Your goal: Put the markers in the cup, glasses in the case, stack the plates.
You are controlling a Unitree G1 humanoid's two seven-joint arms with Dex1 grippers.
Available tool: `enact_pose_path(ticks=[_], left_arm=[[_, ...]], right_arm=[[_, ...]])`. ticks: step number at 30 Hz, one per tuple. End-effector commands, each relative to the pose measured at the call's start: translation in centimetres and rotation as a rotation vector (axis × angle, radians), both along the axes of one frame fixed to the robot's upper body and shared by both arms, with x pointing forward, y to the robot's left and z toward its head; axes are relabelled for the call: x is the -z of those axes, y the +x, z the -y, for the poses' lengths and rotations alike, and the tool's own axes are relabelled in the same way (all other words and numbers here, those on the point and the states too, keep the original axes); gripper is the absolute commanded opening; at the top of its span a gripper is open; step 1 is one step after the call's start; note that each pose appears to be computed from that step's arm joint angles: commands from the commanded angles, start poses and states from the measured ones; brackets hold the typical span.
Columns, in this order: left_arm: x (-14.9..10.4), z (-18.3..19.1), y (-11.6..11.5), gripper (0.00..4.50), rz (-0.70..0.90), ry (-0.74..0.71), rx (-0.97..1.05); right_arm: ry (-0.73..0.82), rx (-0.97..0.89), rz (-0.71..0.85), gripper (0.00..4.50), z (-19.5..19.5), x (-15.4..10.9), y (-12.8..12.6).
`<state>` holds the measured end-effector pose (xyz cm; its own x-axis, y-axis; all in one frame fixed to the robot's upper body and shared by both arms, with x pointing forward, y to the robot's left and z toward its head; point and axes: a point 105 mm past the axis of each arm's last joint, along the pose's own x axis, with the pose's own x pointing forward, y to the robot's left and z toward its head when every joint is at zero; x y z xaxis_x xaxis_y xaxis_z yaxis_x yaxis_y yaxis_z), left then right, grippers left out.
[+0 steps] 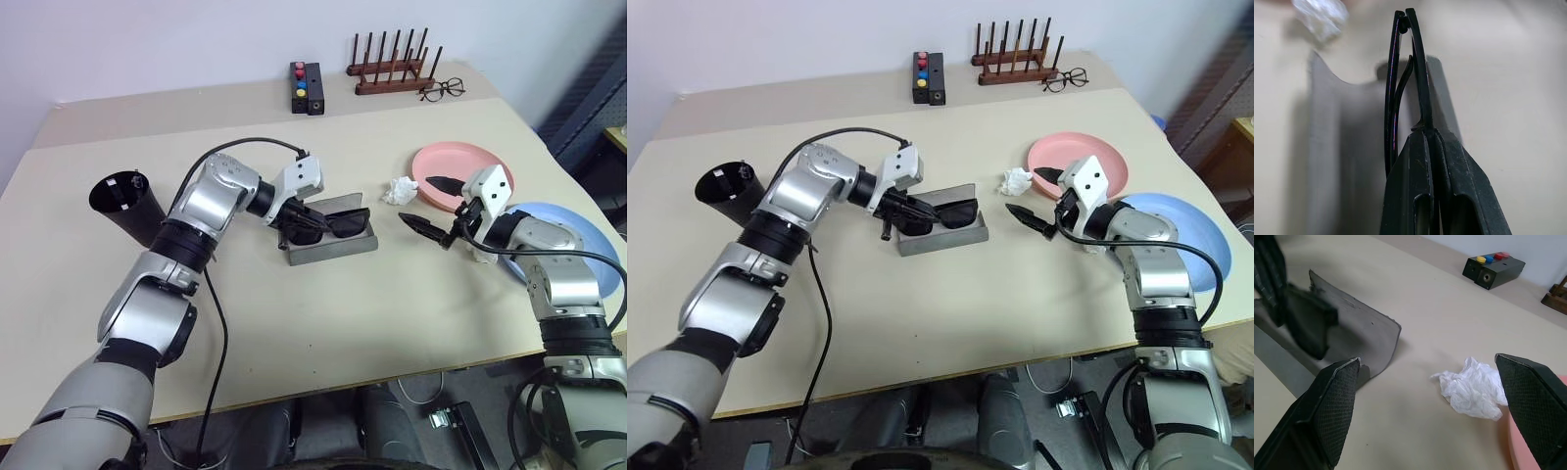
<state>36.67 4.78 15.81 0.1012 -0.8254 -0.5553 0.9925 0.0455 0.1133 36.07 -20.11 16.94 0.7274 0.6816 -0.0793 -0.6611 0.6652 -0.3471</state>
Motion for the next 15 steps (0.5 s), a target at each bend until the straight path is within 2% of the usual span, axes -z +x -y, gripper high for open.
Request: enact_pose_path(ticks=[1, 5, 9, 15], left_arm=[[-0.1, 0.6, -0.6, 0.04, 0.007, 0.001, 0.023], [0.5, 1.1, -0.7, 0.04, -0.005, -0.001, 0.015], [0.5, 1.5, -0.4, 0.04, -0.006, -0.009, 0.002], [0.6, 1.5, -0.3, 0.04, -0.012, -0.021, -0.008]], right_arm=[[-0.003, -0.003, 0.066, 4.50, 0.2, -1.8, -0.4], [-0.009, -0.042, 0.016, 4.50, 0.4, -1.0, -1.2], [-0.070, -0.135, -0.030, 4.50, 1.7, -0.5, -3.7], [-0.145, -0.241, -0.136, 4.50, 4.2, -1.6, -7.7]])
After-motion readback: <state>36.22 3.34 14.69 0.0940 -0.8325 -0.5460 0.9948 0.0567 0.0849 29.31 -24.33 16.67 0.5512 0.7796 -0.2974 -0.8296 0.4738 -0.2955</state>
